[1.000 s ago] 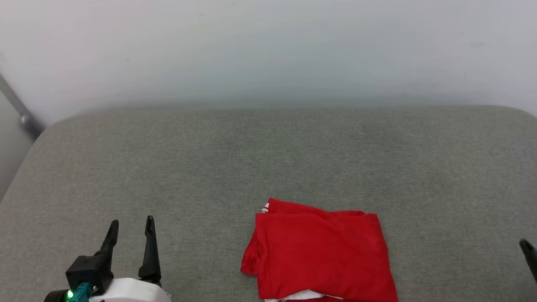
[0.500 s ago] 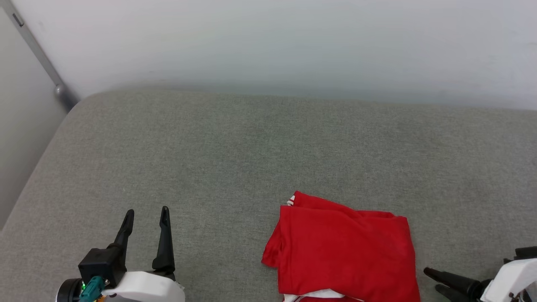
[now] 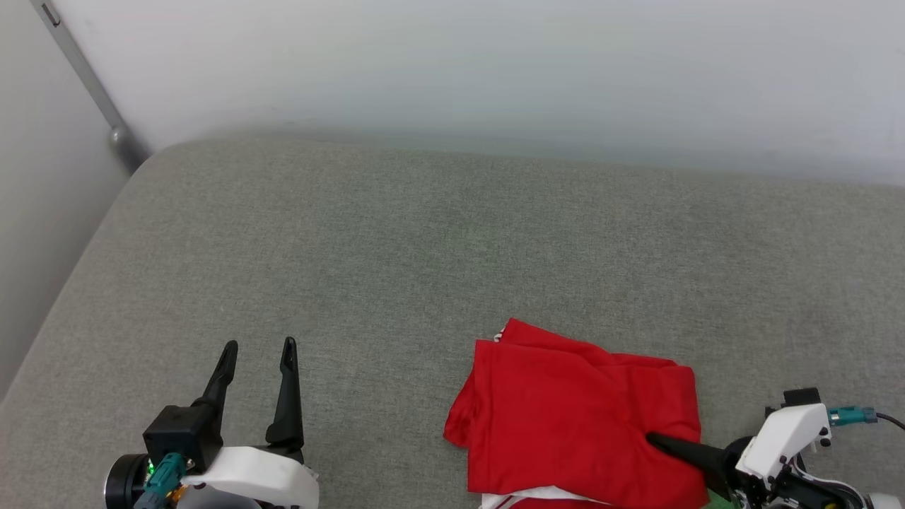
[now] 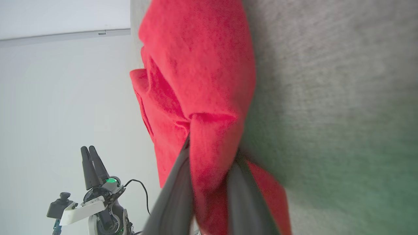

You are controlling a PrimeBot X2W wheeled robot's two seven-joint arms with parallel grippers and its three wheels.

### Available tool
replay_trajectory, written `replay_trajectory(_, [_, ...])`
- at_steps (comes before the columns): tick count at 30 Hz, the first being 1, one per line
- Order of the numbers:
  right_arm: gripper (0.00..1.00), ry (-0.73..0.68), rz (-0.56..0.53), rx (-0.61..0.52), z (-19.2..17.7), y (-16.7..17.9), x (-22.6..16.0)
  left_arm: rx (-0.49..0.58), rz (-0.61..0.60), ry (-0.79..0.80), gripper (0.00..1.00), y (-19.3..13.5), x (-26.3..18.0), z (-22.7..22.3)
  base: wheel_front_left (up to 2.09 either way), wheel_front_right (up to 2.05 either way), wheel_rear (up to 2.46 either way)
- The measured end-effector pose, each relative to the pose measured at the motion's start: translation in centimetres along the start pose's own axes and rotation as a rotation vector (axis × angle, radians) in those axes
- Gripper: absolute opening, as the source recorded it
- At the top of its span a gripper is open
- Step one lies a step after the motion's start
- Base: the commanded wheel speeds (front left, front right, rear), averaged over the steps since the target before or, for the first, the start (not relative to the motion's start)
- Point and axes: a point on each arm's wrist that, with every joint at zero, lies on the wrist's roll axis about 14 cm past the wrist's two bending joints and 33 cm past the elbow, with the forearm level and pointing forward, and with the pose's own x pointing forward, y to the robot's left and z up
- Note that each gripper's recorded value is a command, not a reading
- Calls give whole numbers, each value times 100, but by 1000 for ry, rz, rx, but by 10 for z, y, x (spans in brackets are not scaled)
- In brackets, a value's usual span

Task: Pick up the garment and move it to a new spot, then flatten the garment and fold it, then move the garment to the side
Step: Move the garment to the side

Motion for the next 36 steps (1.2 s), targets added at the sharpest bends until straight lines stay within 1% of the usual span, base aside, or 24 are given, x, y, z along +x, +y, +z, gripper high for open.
replay_trajectory(2, [0,-15,-4,-49,3,6,-1,0,-5,-3,100,-1,1,1,0,0,0])
replay_trajectory(6, [0,-67,-40,-190,16,14,-11,0,-26,-13,100,-7,2,4,0,0,0])
replay_trajectory(8, [0,-92,-77,-278,22,16,-18,1,-40,-18,100,-11,4,5,0,0,0])
replay_trajectory(12, [0,-139,-235,-477,38,-1,-42,2,-89,-23,100,-25,8,6,0,0,0])
replay_trajectory(14, [0,-152,-317,-552,44,-12,-54,7,-123,-28,100,-35,12,7,0,0,0])
replay_trajectory(18, [0,-219,-469,-657,68,-30,-88,27,-213,-32,100,-64,21,5,0,0,0])
replay_trajectory(20, [0,-261,-536,-699,82,-35,-106,13,-269,-40,100,-84,29,7,0,0,0])
replay_trajectory(24, [0,-359,-629,-701,117,-44,-138,16,-384,-81,100,-126,54,13,0,0,0])
replay_trajectory(25, [0,-379,-650,-679,125,-50,-145,13,-411,-80,100,-136,61,12,0,0,0])
replay_trajectory(29, [0,-464,-747,-649,166,-67,-171,11,-524,-104,100,-177,93,10,0,0,0])
replay_trajectory(32, [0,-520,-846,-614,195,-88,-195,-3,-600,-109,100,-206,118,0,0,0,0])
replay_trajectory(36, [0,-610,-985,-586,235,-112,-233,-32,-653,-115,100,-232,148,-20,0,0,0])
